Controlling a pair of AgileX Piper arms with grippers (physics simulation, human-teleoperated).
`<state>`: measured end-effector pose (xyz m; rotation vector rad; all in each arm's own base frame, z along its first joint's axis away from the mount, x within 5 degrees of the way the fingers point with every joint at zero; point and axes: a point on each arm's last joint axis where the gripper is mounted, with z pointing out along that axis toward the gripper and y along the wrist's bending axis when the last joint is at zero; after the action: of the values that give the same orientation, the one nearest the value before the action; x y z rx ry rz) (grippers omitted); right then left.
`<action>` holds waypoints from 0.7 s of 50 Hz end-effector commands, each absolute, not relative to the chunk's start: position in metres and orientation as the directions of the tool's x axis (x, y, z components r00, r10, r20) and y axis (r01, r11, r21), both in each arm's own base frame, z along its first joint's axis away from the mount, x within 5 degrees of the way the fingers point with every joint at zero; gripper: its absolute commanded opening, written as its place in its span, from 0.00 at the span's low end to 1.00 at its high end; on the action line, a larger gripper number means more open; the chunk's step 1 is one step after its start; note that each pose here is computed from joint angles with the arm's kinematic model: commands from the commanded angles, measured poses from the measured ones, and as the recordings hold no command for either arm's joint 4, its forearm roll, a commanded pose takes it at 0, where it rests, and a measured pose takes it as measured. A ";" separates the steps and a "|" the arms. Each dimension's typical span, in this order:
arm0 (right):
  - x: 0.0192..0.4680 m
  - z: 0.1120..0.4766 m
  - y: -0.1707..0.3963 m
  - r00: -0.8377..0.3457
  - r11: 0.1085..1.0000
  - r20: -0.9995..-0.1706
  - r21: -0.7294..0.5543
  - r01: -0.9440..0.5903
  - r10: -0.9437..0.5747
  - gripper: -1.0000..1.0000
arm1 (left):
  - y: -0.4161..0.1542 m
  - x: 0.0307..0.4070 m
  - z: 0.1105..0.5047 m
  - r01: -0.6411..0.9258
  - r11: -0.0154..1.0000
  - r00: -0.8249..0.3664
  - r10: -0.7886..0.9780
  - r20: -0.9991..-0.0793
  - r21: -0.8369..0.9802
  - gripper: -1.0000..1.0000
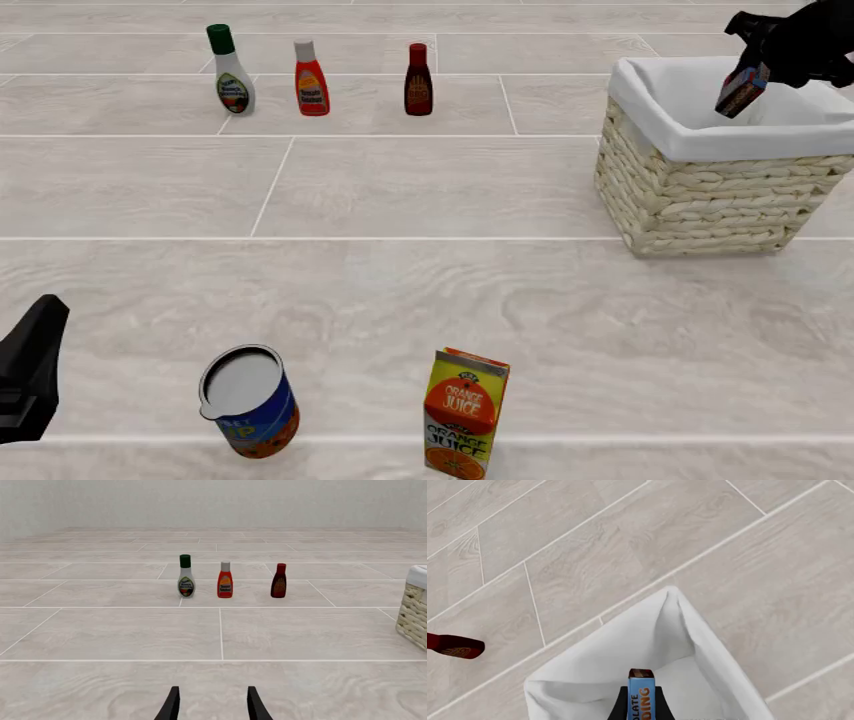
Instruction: Pick the chocolate pudding and place it in the basket.
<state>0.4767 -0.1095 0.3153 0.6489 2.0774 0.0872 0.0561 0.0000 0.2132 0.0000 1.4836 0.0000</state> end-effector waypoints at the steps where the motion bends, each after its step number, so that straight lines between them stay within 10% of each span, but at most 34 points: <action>1: 0.476 0.311 -0.112 -0.430 0.850 -0.757 0.312 0.425 0.493 0.00 | 0.000 0.056 0.213 0.000 1.000 0.087 0.000 -0.996 0.000 1.00; 35: 0.477 0.294 -0.118 -0.440 0.834 -0.734 0.318 0.451 0.518 0.00 | 0.000 0.056 0.213 0.000 1.000 0.087 0.000 -0.996 0.000 1.00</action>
<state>0.4785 -0.1158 0.2950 0.6918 2.1063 0.0876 0.0561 0.0000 0.2132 0.0000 1.4836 0.0000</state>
